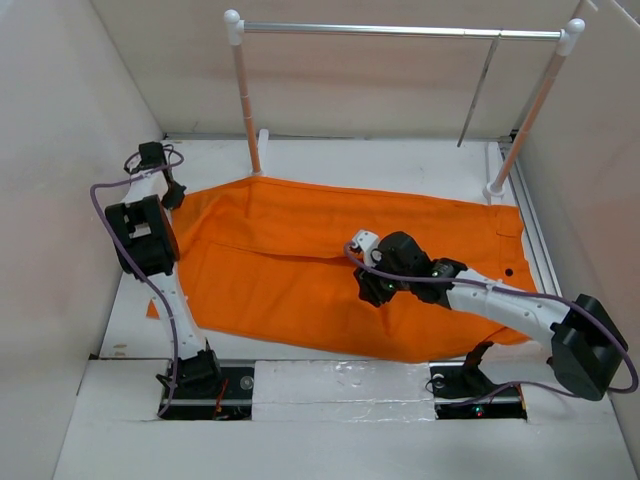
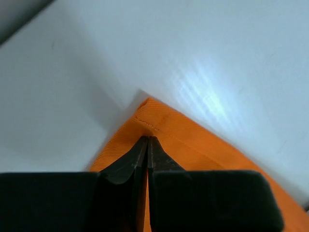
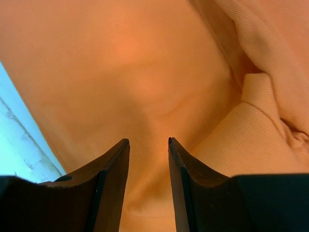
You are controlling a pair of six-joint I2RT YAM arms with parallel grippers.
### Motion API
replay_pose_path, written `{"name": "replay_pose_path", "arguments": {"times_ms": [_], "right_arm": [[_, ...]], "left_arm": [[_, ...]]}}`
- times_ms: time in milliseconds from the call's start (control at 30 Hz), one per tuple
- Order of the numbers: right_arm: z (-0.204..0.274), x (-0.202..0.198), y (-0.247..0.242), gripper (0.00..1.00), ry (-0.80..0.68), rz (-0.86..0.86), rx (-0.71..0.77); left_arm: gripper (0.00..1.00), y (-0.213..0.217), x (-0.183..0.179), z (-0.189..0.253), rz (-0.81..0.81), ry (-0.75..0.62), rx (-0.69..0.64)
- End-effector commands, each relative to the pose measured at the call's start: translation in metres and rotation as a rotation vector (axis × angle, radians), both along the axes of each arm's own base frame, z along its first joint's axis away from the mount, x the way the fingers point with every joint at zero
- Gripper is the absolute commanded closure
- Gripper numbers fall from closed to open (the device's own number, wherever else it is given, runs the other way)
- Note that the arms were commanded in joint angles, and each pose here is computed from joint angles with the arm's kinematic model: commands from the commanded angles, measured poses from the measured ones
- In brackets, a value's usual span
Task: Place the trousers on the hanger
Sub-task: Flatten out the trousers at the center of the board.
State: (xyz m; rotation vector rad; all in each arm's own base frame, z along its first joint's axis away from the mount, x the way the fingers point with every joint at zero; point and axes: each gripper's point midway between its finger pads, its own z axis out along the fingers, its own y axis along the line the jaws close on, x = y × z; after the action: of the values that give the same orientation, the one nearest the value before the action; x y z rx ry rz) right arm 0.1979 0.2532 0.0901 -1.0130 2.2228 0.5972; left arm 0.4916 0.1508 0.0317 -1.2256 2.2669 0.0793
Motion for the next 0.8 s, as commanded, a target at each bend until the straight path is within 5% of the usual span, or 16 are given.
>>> {"name": "replay_pose_path", "arguments": {"times_ms": [0,300,433,467,533,567,600,633,667,700,733,767], "right_arm": [[0.022,0.020,-0.003,0.57,-0.056,-0.063,-0.005],[0.038,0.028,-0.016,0.56,-0.072,-0.093,-0.060],[0.041,0.028,-0.016,0.55,-0.071,-0.096,-0.054],[0.043,0.025,-0.012,0.62,-0.074,-0.079,-0.047],[0.046,0.026,-0.010,0.75,-0.087,-0.062,-0.040],[0.047,0.023,-0.007,1.00,-0.092,-0.042,-0.033],[0.049,0.024,-0.005,1.00,-0.096,-0.035,-0.028],[0.050,0.020,-0.002,1.00,-0.106,-0.009,-0.029],[0.053,0.016,0.002,1.00,-0.117,0.026,-0.014],[0.053,0.016,0.002,1.00,-0.121,0.030,-0.016],[0.054,0.011,0.005,1.00,-0.129,0.053,-0.011],[0.057,0.008,0.008,1.00,-0.141,0.069,0.003]], "left_arm": [[1.00,0.020,0.013,0.000,0.010,0.034,0.044],[1.00,0.061,0.069,0.078,0.039,-0.180,0.126],[0.68,0.053,0.069,0.125,0.008,-0.287,0.133],[0.64,0.046,0.066,0.129,-0.007,-0.297,0.105],[0.64,0.029,0.055,0.162,-0.025,-0.353,0.094],[0.64,0.018,0.039,0.145,-0.028,-0.311,0.086],[0.64,0.008,0.023,0.177,-0.033,-0.363,0.116],[0.65,-0.006,0.011,0.176,-0.049,-0.360,0.121],[0.66,-0.018,-0.038,0.163,-0.018,-0.344,0.105],[0.66,-0.019,-0.038,0.163,-0.018,-0.344,0.105],[0.66,-0.026,-0.070,0.123,-0.007,-0.258,0.080],[0.66,-0.027,-0.094,0.138,0.023,-0.296,0.090]]}}
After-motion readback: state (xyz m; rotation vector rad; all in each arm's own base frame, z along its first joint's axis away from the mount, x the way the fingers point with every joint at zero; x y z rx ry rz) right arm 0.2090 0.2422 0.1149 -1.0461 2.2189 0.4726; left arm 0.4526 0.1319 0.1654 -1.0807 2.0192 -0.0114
